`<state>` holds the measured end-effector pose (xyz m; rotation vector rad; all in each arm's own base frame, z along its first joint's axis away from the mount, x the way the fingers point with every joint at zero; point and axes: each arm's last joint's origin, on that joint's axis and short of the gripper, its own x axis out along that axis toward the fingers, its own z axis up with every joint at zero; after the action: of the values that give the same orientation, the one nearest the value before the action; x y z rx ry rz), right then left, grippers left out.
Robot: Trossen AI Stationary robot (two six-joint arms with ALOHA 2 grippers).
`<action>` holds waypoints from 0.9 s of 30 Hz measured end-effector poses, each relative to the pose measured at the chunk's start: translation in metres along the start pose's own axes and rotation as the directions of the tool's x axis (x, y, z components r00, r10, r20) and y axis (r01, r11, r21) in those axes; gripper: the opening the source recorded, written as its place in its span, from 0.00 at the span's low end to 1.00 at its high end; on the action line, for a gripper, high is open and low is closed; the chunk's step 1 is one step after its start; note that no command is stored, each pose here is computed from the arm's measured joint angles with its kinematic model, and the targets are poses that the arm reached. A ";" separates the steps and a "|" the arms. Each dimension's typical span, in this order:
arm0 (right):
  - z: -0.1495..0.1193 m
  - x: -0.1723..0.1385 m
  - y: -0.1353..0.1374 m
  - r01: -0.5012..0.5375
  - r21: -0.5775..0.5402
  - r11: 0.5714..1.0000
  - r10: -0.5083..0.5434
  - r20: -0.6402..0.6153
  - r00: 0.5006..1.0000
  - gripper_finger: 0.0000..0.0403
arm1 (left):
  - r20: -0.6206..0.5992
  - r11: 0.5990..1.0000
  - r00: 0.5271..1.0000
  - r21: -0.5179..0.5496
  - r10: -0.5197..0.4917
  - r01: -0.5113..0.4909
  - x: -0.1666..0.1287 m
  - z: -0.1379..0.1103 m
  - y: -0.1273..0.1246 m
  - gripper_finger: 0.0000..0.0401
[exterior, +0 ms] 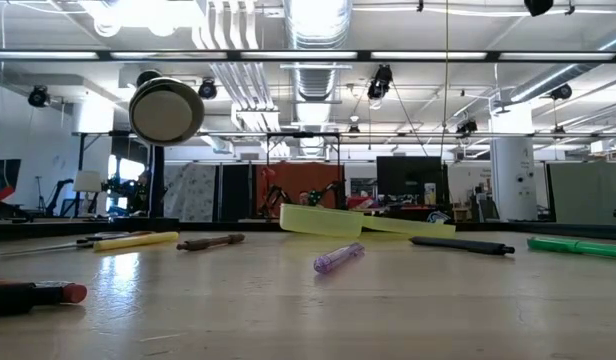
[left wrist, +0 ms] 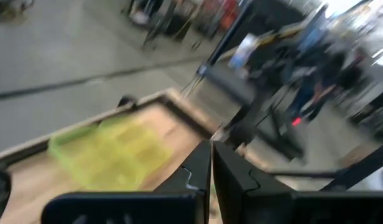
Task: Pick & place school supplies into a supply box
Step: Put the black pen into the yellow supply box
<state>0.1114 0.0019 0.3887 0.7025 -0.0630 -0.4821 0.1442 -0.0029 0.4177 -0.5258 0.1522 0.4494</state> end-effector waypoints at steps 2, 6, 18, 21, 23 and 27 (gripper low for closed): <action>0.001 0.000 0.002 0.036 -0.004 0.999 -0.036 -0.066 0.997 0.02 | -0.041 0.999 0.998 0.004 0.039 -0.039 0.007 -0.005 -0.002 0.00; 0.004 0.004 0.011 0.079 -0.024 0.997 -0.082 -0.159 0.984 0.03 | -0.069 0.987 0.985 0.007 0.158 -0.158 0.017 -0.020 -0.006 0.00; -0.007 0.032 0.034 0.218 -0.135 0.967 -0.255 -0.420 0.871 0.16 | -0.194 0.953 0.934 0.108 0.299 -0.283 0.008 -0.052 -0.026 0.00; -0.016 0.039 0.034 0.294 -0.147 0.944 -0.328 -0.490 0.808 0.19 | -0.240 0.933 0.903 0.157 0.356 -0.325 0.004 -0.058 -0.027 0.00; -0.023 0.044 0.033 0.346 -0.166 0.923 -0.380 -0.525 0.762 0.21 | -0.271 0.915 0.876 0.179 0.398 -0.361 0.004 -0.062 -0.028 0.00; -0.036 0.054 0.032 0.420 -0.171 0.891 -0.439 -0.562 0.701 0.23 | -0.355 0.879 0.804 0.223 0.476 -0.421 0.006 -0.070 -0.029 0.00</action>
<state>0.1802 0.0209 0.3754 0.8147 0.7192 -0.6930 0.1607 -0.0589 0.3693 -0.4414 0.7144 0.7890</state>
